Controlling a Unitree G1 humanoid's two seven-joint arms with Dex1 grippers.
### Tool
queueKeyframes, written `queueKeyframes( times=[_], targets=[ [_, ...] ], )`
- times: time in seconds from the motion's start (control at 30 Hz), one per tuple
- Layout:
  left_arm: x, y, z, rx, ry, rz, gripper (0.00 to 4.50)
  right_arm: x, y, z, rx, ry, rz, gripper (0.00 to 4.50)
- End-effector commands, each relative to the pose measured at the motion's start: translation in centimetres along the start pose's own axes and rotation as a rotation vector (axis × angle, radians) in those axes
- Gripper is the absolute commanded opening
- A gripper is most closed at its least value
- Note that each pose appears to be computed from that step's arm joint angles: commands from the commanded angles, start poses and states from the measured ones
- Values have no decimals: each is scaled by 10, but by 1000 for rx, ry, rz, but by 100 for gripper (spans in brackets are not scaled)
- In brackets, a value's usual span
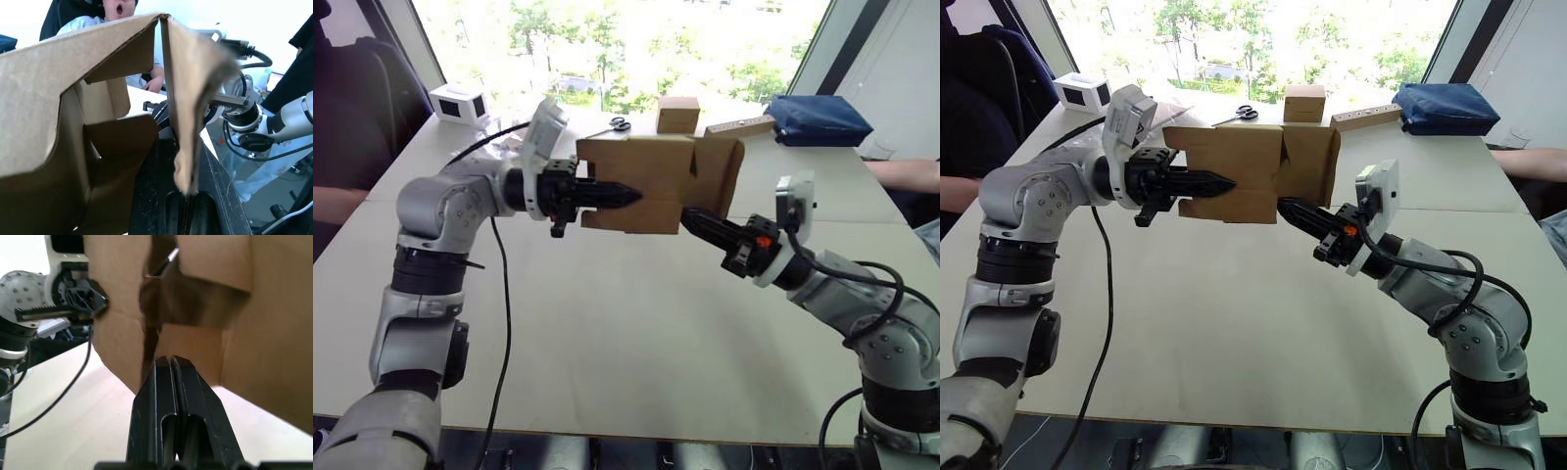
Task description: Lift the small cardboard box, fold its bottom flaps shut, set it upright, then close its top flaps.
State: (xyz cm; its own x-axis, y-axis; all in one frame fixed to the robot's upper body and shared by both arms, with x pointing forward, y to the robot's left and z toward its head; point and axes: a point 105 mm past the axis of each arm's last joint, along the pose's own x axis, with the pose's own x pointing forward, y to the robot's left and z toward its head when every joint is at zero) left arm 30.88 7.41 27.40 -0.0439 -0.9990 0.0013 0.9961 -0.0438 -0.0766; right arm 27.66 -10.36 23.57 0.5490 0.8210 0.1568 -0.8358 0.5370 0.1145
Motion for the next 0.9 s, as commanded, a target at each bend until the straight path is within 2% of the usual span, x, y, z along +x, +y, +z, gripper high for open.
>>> queueKeyframes(
  times=[0.03,0.27,0.37,0.53,0.67,0.73,0.9],
  targets=[
    [6,-9,9,36,-14,-43,0,5,5,7,-25,-18,38,1],
    [5,-5,13,51,-19,-32,0,-2,1,17,-60,-7,39,1],
    [1,-3,18,66,-29,-15,0,-22,-6,28,-85,9,6,1],
    [-7,1,27,71,-66,26,0,-44,-10,78,-108,-88,-15,1],
    [-10,2,28,67,-86,39,0,-56,-44,96,-61,-273,-168,1],
    [-9,1,29,67,-90,37,0,-58,-55,88,-17,-283,-199,1],
    [-7,0,28,53,-107,32,0,-45,-96,43,-17,-186,-372,1]
  ],
)
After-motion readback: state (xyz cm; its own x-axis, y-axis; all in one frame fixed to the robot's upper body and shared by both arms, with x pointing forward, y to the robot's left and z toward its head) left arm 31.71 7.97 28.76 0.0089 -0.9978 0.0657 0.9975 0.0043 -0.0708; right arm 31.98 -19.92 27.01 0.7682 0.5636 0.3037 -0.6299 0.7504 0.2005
